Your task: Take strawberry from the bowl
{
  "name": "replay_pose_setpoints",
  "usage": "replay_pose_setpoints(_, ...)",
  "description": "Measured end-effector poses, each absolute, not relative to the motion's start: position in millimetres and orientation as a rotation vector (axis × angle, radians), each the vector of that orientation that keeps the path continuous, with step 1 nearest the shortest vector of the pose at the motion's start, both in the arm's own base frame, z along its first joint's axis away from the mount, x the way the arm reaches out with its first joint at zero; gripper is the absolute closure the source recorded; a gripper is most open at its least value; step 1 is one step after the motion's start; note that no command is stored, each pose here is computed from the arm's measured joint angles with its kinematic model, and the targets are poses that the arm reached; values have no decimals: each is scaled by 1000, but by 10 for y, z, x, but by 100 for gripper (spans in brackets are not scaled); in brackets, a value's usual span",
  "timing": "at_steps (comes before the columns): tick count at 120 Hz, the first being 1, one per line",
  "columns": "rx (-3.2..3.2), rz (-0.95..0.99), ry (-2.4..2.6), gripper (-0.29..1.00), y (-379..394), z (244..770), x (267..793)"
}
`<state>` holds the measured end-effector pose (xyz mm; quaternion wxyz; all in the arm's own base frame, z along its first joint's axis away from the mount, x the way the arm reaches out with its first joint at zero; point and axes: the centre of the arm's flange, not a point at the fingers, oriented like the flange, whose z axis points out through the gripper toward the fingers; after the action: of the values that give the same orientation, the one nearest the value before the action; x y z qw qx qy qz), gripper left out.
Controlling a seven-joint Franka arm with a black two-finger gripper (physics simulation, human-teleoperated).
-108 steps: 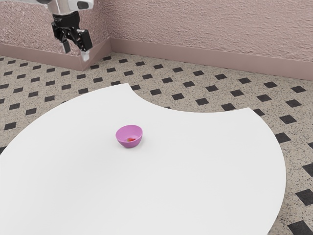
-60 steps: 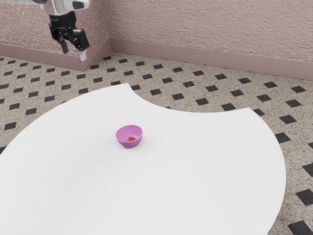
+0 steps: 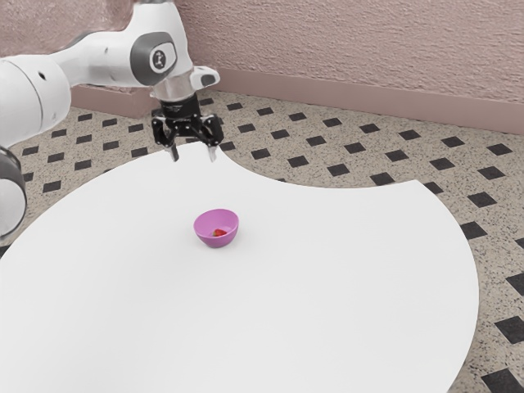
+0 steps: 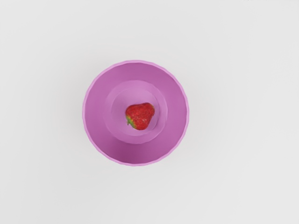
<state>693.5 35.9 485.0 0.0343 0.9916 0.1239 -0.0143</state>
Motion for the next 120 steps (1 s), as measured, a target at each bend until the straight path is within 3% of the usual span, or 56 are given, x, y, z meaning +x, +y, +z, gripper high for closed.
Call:
replay_pose_setpoints(19, 3010, -76, 606, 0, 347, 4187, 7000)
replay_pose_setpoints(43, 2966, -54, 818, 0, 367, 3718, 6990)
replay_pose_setpoints(82, 2961, -23, 990, 23, 420, 3387, 6938)
replay_pose_setpoints(120, 2984, 59, 902, 29, 469, 3285, 6995)
